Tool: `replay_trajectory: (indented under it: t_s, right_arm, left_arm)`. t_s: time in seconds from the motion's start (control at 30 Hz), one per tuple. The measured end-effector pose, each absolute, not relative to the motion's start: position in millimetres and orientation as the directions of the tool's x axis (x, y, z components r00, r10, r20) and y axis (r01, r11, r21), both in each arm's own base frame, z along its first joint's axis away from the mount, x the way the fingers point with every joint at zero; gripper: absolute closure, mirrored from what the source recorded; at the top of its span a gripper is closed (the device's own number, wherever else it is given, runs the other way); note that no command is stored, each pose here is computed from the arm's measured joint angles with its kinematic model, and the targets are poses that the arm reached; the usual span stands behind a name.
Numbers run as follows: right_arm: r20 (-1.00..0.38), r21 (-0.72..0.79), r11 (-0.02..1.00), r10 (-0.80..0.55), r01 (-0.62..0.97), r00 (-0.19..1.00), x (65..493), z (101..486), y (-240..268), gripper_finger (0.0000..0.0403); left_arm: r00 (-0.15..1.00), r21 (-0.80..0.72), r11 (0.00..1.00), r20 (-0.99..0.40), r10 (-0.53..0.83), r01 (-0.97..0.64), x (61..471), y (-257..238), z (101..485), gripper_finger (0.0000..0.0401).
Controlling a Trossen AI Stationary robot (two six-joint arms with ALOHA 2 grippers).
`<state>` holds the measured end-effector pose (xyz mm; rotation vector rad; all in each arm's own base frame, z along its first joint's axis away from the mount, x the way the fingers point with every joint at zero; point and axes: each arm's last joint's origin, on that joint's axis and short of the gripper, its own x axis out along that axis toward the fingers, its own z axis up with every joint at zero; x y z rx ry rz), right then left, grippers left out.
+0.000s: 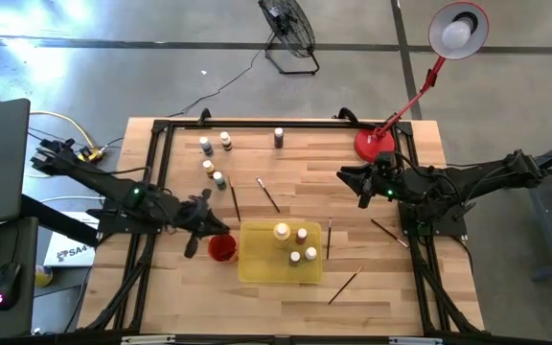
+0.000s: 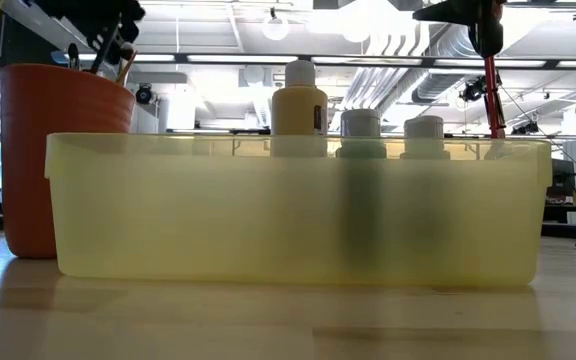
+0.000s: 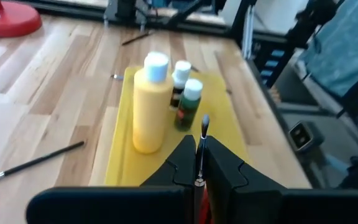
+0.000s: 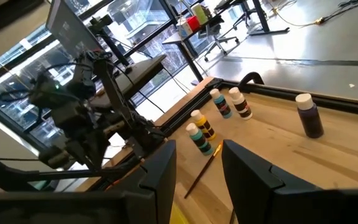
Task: Pick & Place Paint Supplies
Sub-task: Put the silver paintbrush into the orange cup
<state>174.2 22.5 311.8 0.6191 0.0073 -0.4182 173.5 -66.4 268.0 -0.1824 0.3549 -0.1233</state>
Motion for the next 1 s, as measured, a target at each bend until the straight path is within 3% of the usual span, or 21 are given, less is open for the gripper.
replay_trajectory:
  t_s: [0.37,0.63,1.0]
  right_arm:
    - [-0.13,0.576,0.724,-0.378,0.381,0.916,174,312,22,0.0282]
    - [-0.131,0.572,0.727,-0.378,0.381,0.917,174,312,22,0.0282]
    - [-0.148,0.559,0.733,-0.371,0.387,0.917,174,310,23,0.0282]
  left_arm:
    - [0.875,-0.172,0.984,-0.468,-0.121,0.045,192,-74,242,0.0391]
    - [0.849,-0.242,0.97,-0.506,-0.152,0.029,198,-78,234,0.0391]
    - [0.856,-0.289,0.957,-0.495,-0.152,0.003,200,-78,235,0.0347]
